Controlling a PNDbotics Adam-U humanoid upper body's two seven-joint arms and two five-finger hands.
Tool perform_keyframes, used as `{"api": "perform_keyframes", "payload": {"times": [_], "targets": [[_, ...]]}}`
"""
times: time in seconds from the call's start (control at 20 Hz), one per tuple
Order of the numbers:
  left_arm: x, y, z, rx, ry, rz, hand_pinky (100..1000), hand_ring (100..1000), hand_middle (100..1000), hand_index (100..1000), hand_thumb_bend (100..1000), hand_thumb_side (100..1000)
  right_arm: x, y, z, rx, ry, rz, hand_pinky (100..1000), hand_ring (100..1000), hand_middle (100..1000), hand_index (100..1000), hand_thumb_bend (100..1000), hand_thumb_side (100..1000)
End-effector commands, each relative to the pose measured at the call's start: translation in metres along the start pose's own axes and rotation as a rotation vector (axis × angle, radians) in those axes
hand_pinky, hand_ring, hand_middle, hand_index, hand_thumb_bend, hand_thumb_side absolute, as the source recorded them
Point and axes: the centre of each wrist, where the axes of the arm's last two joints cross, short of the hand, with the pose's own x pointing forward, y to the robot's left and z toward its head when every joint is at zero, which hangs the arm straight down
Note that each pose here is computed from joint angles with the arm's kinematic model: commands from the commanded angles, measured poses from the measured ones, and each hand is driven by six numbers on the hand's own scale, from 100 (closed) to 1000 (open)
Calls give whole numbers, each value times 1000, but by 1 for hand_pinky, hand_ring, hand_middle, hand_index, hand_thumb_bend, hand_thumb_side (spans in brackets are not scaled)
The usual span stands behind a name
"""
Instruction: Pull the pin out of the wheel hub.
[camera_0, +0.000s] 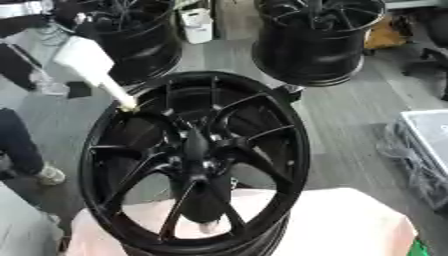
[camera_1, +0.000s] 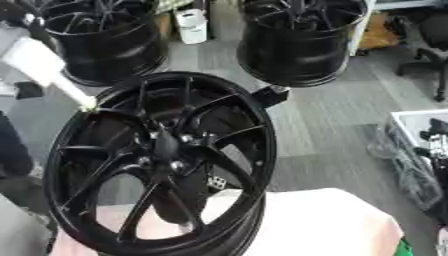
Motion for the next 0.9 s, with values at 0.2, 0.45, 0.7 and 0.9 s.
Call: {"api": "perform_keyframes", "payload": {"times": [0.2, 0.45, 0.7, 0.9], "targets": [[-80, -30, 73, -153, 433, 43, 598, 508, 570, 677, 426, 165, 7, -7, -4, -14, -28, 27, 721, 814, 836, 961, 100, 695], [-119, -72, 62, -133, 613, 47, 621, 595, 796, 874, 760, 483, 7, -4, -4, -4, -29, 15, 722, 814, 836, 961, 100, 693], [-135, -106, 60, 171, 724, 49, 601, 634, 863, 893, 877, 593, 7, -2, -3, -5, -27, 3, 722, 814, 835, 961, 100, 695], [-125, -124, 61, 433, 583, 224, 562, 636, 797, 847, 839, 556, 7, -3, -4, -9, -30, 1, 722, 814, 835, 961, 100, 695]]}}
